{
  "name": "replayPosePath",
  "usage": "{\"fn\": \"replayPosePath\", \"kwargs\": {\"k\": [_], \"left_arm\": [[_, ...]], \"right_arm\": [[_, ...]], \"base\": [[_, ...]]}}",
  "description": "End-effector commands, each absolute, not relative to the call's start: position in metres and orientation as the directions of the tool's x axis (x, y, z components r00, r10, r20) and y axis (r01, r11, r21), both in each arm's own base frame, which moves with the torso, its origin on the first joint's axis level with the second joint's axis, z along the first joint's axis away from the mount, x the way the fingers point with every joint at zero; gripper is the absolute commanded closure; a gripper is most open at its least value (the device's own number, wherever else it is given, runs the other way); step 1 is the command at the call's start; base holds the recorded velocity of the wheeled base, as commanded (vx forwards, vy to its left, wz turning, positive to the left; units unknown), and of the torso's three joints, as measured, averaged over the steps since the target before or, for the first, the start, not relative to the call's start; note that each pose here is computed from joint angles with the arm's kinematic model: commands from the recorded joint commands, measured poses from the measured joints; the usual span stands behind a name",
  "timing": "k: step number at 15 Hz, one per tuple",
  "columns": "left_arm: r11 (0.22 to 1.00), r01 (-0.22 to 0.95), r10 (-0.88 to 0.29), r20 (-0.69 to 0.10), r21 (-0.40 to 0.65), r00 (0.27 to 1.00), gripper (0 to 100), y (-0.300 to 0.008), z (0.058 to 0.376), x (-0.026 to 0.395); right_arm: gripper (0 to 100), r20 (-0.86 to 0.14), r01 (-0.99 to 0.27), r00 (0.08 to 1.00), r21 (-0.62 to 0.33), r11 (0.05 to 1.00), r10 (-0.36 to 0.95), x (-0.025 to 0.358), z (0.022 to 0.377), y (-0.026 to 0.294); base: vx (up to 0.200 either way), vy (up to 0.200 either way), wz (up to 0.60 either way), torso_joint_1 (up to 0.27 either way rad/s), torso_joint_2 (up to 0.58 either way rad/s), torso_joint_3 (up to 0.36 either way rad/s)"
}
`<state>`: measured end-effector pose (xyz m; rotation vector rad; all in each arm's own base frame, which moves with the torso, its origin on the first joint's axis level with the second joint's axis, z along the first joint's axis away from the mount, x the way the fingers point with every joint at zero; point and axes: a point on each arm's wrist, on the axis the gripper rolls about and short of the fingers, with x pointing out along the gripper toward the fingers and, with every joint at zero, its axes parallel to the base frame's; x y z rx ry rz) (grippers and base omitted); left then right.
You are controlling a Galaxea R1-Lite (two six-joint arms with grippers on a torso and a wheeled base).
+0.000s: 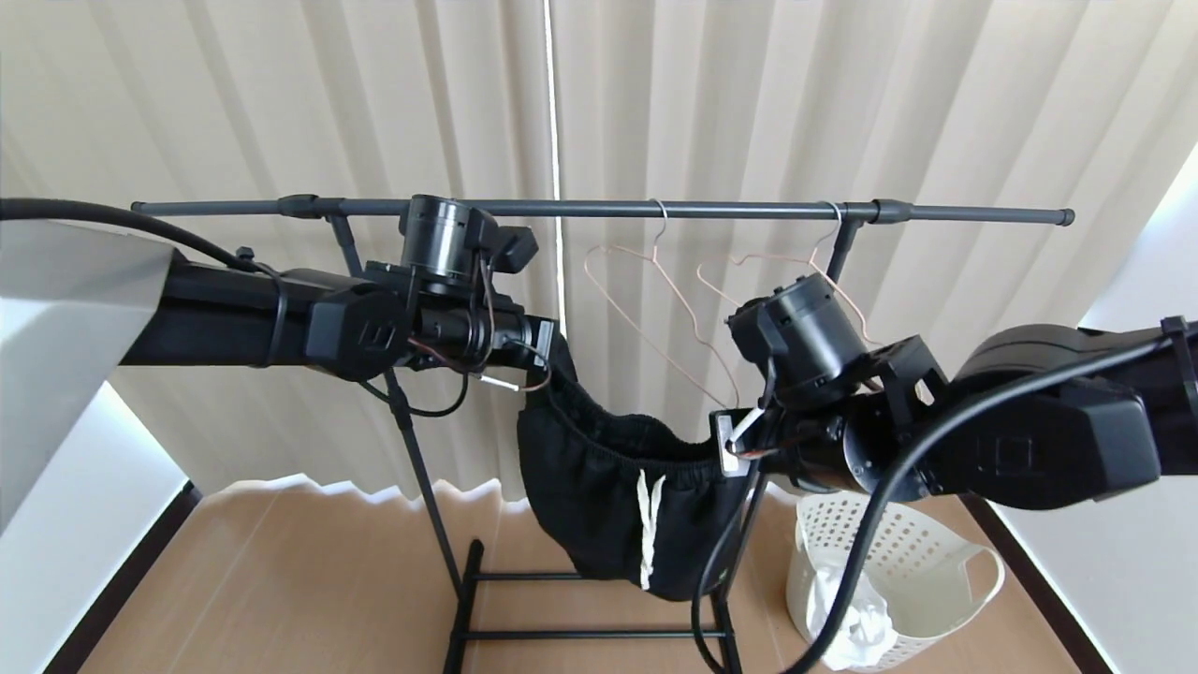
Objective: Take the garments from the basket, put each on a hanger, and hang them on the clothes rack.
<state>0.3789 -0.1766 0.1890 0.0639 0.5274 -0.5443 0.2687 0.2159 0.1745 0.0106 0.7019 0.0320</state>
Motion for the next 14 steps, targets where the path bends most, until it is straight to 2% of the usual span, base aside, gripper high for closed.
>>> {"fn": "replayPosePath", "kwargs": {"k": [1, 4, 7, 10, 14], "left_arm": [[0.866, 0.498, -0.445, -0.514, -0.040, 0.733, 100, -0.163, 0.196, 0.351], [0.892, 0.453, -0.368, -0.588, -0.003, 0.720, 100, -0.157, 0.177, 0.331], [0.882, 0.470, -0.361, -0.639, 0.002, 0.679, 100, -0.159, 0.165, 0.305], [0.857, 0.516, -0.378, -0.690, -0.008, 0.617, 100, -0.178, 0.150, 0.272], [0.823, 0.560, -0.444, -0.726, -0.098, 0.525, 100, -0.214, 0.137, 0.238]], "right_arm": [[100, -0.610, 0.036, 0.793, 0.051, 0.998, 0.002, 0.298, 0.184, 0.211], [100, -0.567, 0.049, 0.823, 0.091, 0.995, 0.011, 0.323, 0.194, 0.222], [100, -0.529, 0.045, 0.848, 0.127, 0.991, 0.029, 0.343, 0.199, 0.235], [100, -0.485, 0.036, 0.873, 0.167, 0.985, 0.051, 0.366, 0.199, 0.252], [100, -0.423, 0.013, 0.902, 0.218, 0.976, 0.082, 0.384, 0.205, 0.271]], "base": [[0.000, 0.000, 0.00, 0.000, 0.00, 0.000], [0.000, 0.000, 0.00, 0.000, 0.00, 0.000], [0.000, 0.000, 0.00, 0.000, 0.00, 0.000], [0.000, 0.000, 0.00, 0.000, 0.00, 0.000], [0.000, 0.000, 0.00, 0.000, 0.00, 0.000]]}}
